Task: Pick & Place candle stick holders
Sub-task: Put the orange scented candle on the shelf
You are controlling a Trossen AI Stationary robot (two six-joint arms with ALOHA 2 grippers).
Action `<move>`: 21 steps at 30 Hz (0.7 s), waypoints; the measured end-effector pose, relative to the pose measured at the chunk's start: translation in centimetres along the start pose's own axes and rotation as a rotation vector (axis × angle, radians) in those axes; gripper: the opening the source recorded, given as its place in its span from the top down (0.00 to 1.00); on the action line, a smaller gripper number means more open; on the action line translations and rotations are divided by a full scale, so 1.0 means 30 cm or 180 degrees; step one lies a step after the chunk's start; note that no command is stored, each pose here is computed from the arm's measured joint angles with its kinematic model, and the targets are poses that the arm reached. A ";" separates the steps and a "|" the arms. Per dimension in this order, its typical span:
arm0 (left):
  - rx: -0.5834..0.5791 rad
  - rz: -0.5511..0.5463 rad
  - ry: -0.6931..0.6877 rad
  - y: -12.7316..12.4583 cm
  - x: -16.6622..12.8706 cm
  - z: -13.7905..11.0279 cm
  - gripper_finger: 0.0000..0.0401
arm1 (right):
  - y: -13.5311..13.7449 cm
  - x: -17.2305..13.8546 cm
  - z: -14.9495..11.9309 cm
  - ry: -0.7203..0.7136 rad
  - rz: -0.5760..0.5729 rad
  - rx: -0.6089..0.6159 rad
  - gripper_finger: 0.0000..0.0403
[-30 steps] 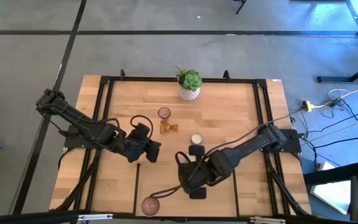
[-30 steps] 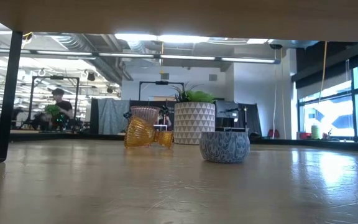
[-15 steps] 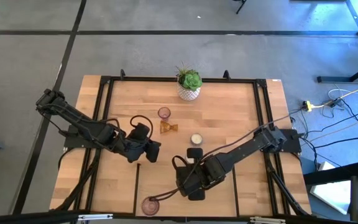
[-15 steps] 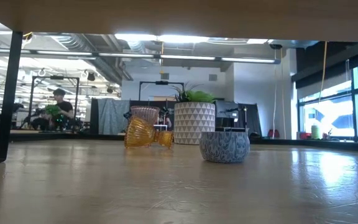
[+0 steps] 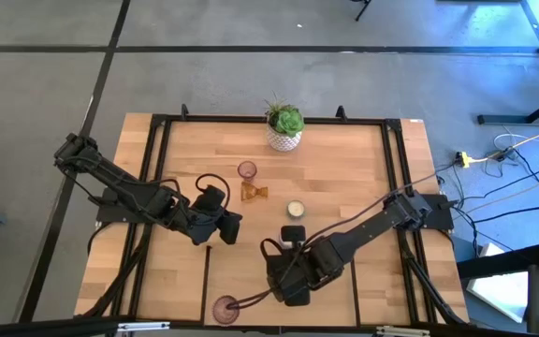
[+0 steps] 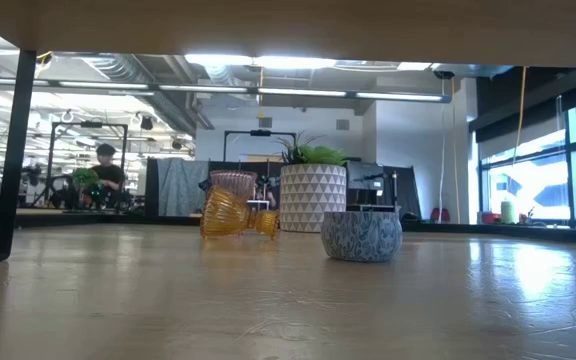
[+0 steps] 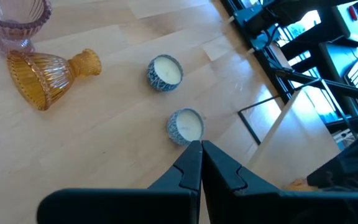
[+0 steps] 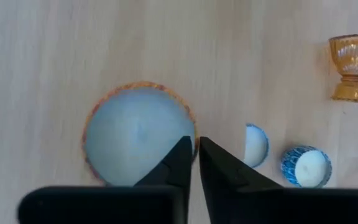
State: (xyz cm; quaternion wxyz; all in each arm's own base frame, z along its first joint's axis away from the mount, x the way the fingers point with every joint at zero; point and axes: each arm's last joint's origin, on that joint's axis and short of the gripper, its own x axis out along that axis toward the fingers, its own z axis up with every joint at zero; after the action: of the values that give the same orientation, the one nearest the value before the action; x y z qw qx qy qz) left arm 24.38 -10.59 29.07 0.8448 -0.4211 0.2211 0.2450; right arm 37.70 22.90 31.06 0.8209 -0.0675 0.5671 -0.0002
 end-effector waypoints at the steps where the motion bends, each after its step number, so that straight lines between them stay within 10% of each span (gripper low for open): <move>1: -0.0001 -0.0001 0.0000 0.000 0.000 0.000 1.00 | 0.002 -0.005 -0.001 -0.0013 0.0008 -0.0005 0.89; 12: 0.0003 -0.0014 0.0028 -0.001 -0.001 -0.003 1.00 | -0.010 -0.079 0.010 -0.0263 0.0193 0.0009 0.70; 21: 0.0004 -0.0080 0.0042 -0.009 -0.008 -0.011 1.00 | -0.076 -0.258 -0.071 0.0125 0.0856 0.0305 0.82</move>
State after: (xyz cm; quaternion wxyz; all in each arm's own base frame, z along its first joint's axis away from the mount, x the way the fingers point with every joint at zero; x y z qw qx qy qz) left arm 24.30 -11.07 29.18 0.8466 -0.4250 0.2216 0.2314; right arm 33.12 20.99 37.77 0.8045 0.0484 0.5863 0.0814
